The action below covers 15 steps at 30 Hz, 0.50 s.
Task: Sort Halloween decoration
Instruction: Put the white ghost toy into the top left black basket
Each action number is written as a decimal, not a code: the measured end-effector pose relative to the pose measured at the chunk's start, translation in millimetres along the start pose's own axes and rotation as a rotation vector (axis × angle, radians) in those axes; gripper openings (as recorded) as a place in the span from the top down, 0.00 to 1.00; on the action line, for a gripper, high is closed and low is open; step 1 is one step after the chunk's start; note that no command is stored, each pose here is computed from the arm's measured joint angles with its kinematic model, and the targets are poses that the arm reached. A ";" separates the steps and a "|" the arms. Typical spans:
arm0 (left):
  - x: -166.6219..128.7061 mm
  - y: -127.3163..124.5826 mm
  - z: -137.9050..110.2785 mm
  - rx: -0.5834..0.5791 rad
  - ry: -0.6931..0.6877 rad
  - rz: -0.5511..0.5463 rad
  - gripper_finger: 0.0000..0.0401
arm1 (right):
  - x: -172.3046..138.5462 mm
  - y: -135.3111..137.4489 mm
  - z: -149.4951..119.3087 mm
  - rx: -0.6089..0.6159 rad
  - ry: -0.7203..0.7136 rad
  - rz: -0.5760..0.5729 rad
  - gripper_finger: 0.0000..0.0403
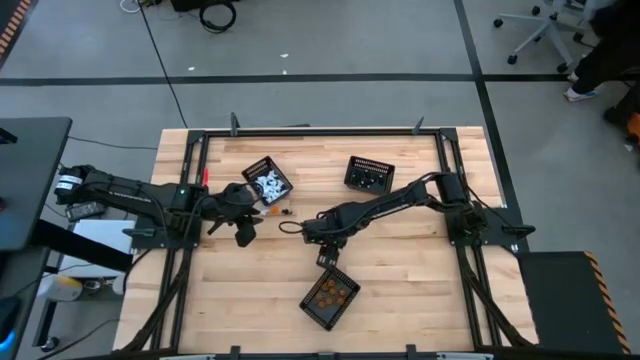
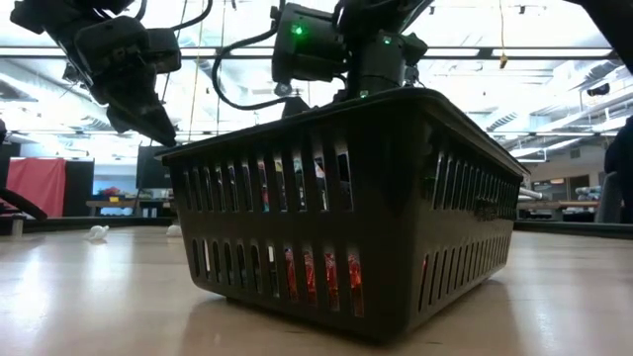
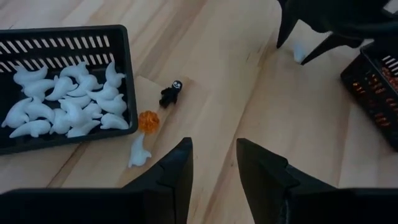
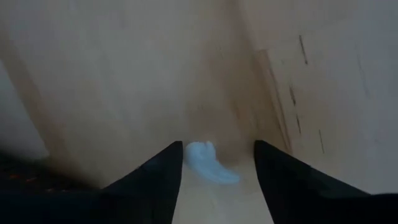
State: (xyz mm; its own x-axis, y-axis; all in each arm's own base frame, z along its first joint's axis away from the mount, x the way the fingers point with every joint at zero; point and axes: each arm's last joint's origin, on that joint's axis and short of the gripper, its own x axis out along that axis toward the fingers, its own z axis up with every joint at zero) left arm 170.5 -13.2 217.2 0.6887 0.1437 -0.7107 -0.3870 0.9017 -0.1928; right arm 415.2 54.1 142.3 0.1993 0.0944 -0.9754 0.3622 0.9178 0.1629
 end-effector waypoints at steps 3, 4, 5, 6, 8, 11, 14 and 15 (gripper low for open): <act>0.0 0.1 -0.1 0.005 0.001 0.001 0.67 | 3.4 -2.1 0.6 0.004 0.013 -0.002 0.52; 0.0 0.2 -0.3 0.005 0.003 0.002 0.67 | 3.6 -2.3 0.6 0.000 0.013 -0.005 0.53; 0.0 0.2 -0.4 0.006 0.004 0.002 0.67 | 3.7 -2.5 0.6 -0.008 0.013 -0.008 0.54; 0.0 0.3 -0.4 0.006 0.005 0.003 0.67 | 3.8 -3.0 0.7 -0.011 0.010 -0.014 0.54; 0.0 0.2 -0.4 0.007 0.005 0.003 0.67 | 4.4 -3.9 0.5 -0.016 0.005 -0.036 0.56; 0.0 0.3 -0.5 0.007 0.005 0.003 0.67 | 4.6 -8.6 1.0 -0.008 0.017 -0.054 0.58; 0.0 0.4 -0.7 0.007 0.008 0.004 0.67 | 4.6 -12.8 1.8 -0.007 0.026 -0.067 0.63; 0.0 0.5 -0.7 0.007 0.007 0.004 0.67 | 4.5 -13.6 2.2 -0.013 0.024 -0.070 0.64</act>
State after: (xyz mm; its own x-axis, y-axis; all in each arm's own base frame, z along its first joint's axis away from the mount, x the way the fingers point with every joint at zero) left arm 169.9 -13.1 216.6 0.6825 0.1444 -0.7165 -0.3855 0.9039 -0.1851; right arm 413.1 41.2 136.0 0.1516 0.0391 -0.9877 0.3623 0.9275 0.0923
